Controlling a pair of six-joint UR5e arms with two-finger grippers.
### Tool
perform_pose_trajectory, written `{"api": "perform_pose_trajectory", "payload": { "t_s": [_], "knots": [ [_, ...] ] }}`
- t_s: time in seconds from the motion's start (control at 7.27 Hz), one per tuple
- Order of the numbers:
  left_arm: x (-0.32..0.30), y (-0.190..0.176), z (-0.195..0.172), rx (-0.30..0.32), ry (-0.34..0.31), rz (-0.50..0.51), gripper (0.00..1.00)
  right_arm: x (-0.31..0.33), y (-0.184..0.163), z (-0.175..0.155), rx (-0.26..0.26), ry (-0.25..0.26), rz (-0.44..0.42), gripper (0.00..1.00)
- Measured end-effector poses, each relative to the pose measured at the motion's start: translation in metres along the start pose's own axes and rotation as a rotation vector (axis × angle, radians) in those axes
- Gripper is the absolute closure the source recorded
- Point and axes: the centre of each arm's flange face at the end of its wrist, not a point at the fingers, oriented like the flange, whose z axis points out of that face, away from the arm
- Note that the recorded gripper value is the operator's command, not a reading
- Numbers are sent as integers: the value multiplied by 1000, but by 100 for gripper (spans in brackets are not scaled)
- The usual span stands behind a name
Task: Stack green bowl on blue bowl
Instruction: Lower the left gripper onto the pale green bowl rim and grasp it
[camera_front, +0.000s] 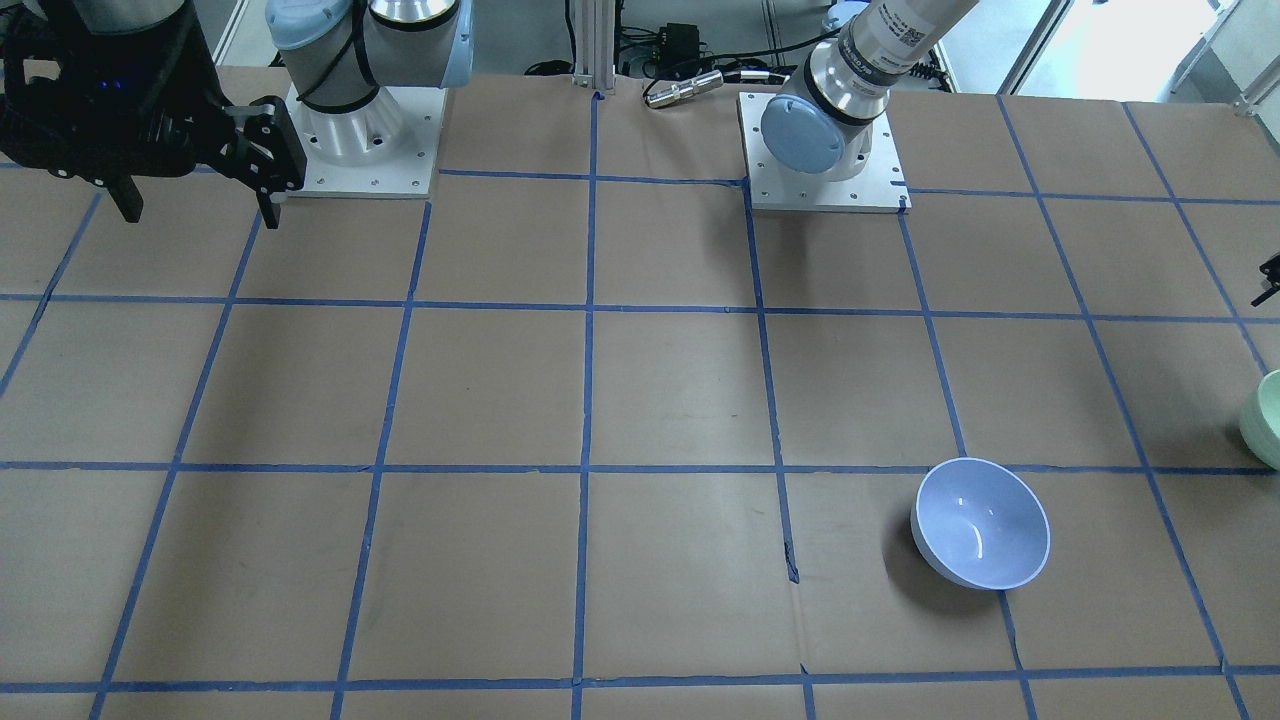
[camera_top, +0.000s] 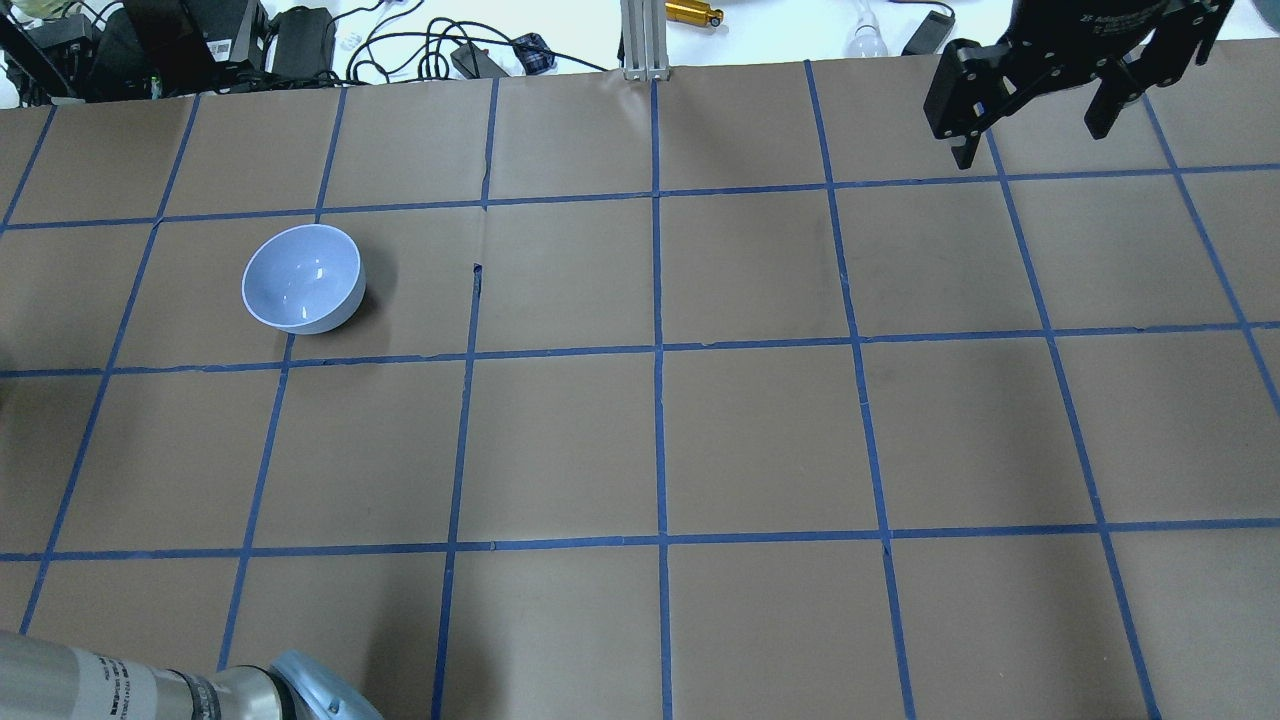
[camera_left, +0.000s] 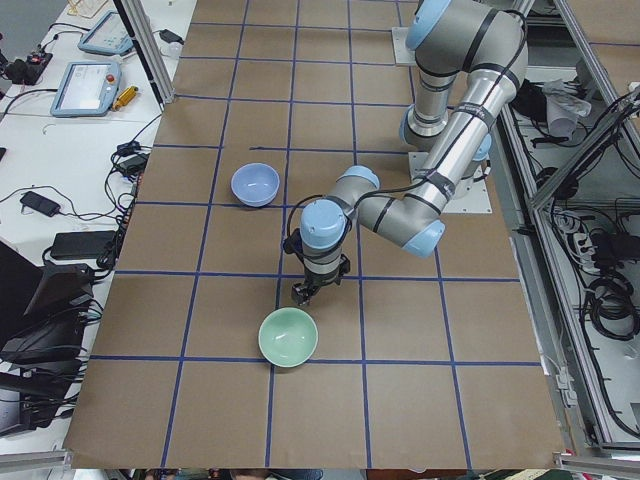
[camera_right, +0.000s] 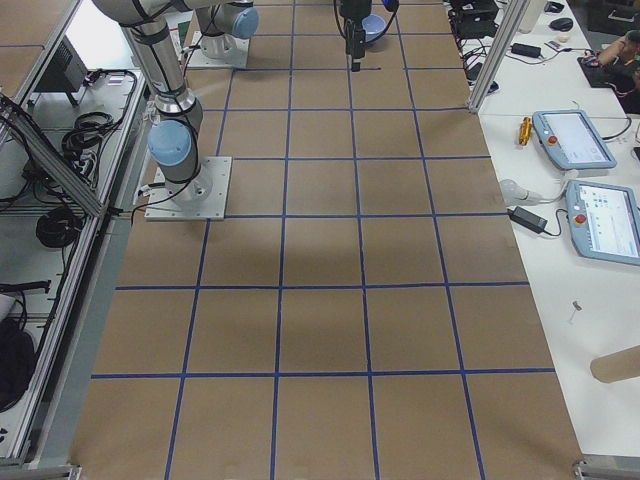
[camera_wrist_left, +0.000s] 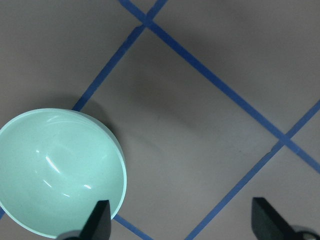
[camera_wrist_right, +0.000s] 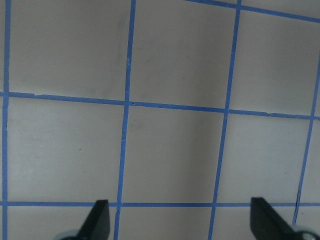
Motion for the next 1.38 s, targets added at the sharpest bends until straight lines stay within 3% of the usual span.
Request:
{"api": "perform_pose_trajectory", "payload": {
  "t_s": [0.83,1.38],
  "knots": [
    [-44,43,79,41,56,384,0,0,0,0,0,0,0,0],
    [-39,60,106,53,67,426,0,0,0,0,0,0,0,0]
  ]
}}
